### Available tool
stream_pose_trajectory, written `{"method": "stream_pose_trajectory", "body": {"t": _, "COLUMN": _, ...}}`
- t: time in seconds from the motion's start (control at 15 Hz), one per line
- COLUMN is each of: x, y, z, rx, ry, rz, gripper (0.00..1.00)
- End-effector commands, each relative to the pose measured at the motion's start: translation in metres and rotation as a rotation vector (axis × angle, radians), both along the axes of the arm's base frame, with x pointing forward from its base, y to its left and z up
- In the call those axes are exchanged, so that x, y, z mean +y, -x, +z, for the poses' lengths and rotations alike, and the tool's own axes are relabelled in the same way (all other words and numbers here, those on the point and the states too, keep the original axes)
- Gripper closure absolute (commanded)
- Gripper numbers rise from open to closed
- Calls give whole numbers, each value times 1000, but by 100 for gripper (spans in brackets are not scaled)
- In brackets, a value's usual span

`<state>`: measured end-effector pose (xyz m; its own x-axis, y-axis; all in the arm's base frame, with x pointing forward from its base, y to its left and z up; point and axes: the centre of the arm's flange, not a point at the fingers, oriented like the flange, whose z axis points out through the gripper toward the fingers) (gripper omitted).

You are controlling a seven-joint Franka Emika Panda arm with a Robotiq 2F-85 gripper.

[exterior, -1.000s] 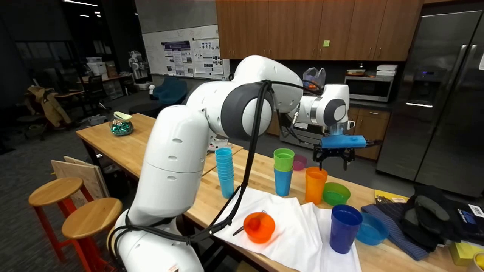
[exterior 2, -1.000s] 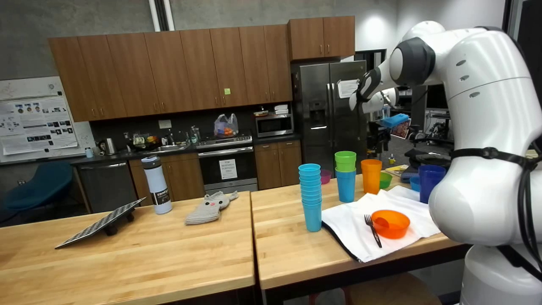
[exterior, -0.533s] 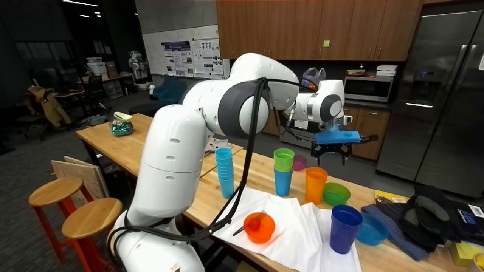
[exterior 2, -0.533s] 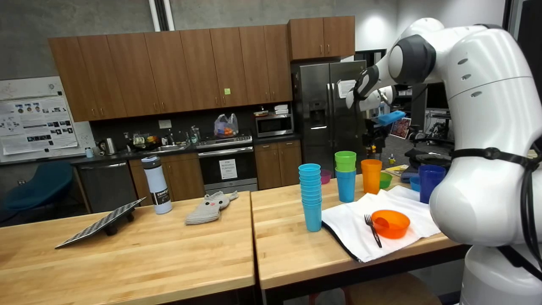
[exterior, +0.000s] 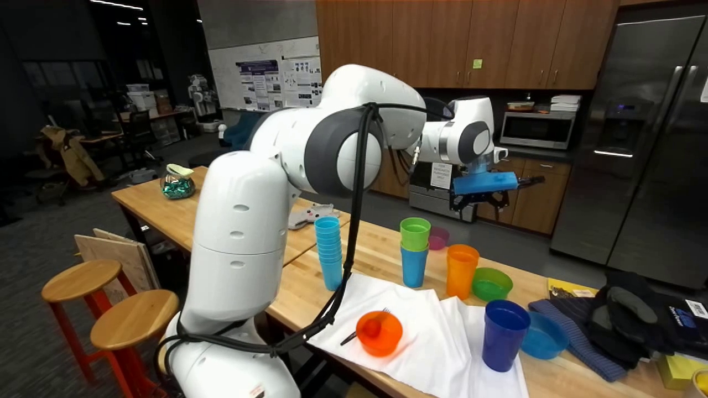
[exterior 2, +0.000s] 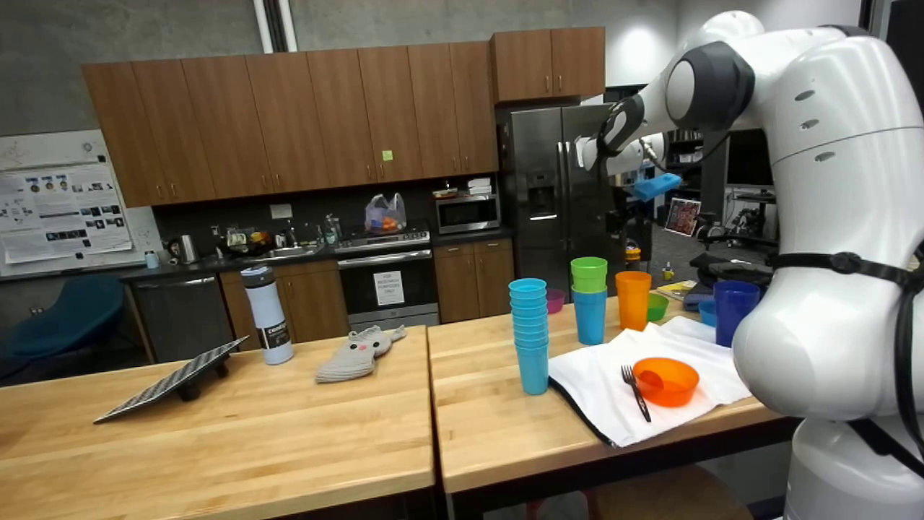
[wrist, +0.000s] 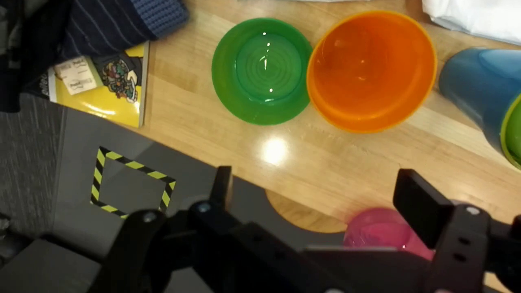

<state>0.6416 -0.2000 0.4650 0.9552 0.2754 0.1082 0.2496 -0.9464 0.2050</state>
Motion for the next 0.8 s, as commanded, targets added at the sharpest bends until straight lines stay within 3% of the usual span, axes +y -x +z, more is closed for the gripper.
{"method": "stream_pose_trajectory", "body": {"t": 0.0, "x": 20, "y": 32, "z": 45, "rx": -80, "ry": 28, "rz": 45, "gripper": 0}}
{"method": "stream_pose_trajectory", "body": {"t": 0.27, "x": 40, "y": 35, "z": 61, "rx": -122, "ry": -14, "rz": 87, "gripper": 0}}
{"method": "stream_pose_trajectory", "body": {"t": 0.73, "x": 61, "y": 20, "z": 18, "rx": -109, "ry": -257, "rz": 191, "gripper": 0}}
